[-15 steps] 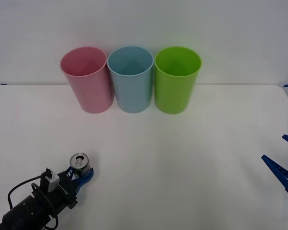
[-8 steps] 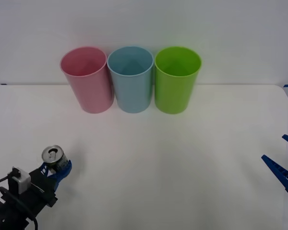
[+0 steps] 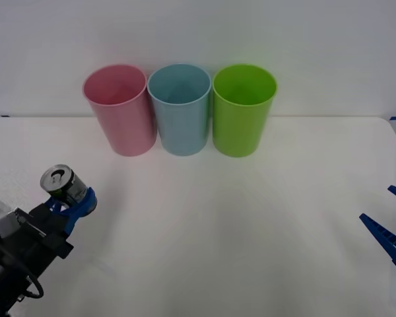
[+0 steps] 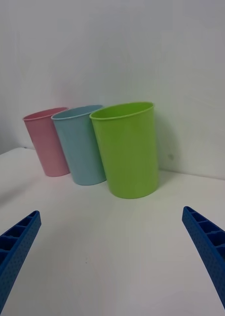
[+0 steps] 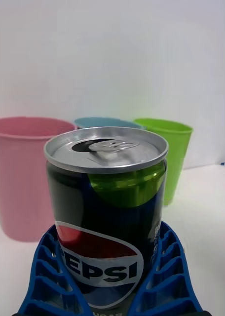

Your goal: Grasp the object on the table and drop it into the matching bin: aluminum can to the light blue bin, PET bottle to the pink bin.

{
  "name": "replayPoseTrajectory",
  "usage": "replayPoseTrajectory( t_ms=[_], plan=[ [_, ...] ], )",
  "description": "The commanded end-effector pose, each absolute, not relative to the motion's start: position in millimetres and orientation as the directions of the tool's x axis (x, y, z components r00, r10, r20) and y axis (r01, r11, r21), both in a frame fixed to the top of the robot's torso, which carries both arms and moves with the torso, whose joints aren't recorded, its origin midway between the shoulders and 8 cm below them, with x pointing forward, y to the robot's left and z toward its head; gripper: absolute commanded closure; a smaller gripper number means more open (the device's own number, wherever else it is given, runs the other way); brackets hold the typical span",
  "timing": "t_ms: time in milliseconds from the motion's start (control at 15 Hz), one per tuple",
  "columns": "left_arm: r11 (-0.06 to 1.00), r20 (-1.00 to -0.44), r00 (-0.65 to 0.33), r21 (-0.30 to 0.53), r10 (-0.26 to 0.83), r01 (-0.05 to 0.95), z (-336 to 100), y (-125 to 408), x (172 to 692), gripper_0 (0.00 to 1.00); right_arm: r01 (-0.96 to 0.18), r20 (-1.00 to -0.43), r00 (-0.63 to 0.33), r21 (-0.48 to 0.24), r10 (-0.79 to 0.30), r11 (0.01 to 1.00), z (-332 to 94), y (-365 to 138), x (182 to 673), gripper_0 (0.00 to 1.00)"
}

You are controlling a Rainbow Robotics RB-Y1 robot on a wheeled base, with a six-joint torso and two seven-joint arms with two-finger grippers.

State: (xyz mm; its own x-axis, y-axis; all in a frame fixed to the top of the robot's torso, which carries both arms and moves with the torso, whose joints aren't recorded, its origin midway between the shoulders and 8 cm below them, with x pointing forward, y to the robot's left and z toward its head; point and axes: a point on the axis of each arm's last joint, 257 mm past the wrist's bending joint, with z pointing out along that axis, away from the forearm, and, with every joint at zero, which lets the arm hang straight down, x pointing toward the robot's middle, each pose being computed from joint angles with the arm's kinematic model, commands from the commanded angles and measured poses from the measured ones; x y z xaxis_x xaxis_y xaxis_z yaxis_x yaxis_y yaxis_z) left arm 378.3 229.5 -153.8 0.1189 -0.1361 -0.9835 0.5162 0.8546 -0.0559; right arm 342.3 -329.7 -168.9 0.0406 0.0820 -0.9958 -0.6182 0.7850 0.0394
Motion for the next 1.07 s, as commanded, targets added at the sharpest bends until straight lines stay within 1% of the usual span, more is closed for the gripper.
replayPoseTrajectory(
  t_ms=[67,267,467,667,800,1067],
  plan=[
    [0.818,-0.976,0.129,-0.070,-0.174,0.571,-135,204,392,1.00,-0.618,-0.996,0.041,0.039,0.082,0.785,-169,-330,342,0.00],
    [0.775,-0.969,0.129,-0.086,-0.211,0.626,-115,170,411,1.00,-0.618,-0.996,0.041,0.039,0.082,0.785,-169,-330,342,0.00],
    [0.774,-0.963,0.152,-0.079,-0.222,0.628,-98,154,428,1.00,-0.618,-0.996,0.041,0.039,0.082,0.785,-169,-330,342,0.00],
    [0.781,-0.959,0.165,-0.080,-0.229,0.620,-88,159,436,1.00,-0.618,-0.996,0.041,0.039,0.082,0.785,-169,-330,342,0.00],
    [0.781,-0.954,0.164,-0.099,-0.251,0.617,-75,161,447,1.00,-0.618,-0.996,0.041,0.039,0.082,0.785,-169,-330,342,0.00],
    [0.811,-0.948,0.189,-0.104,-0.256,0.576,-57,170,467,1.00,-0.618,-0.996,0.041,0.039,0.082,0.785,-169,-330,342,0.00]
  ],
)
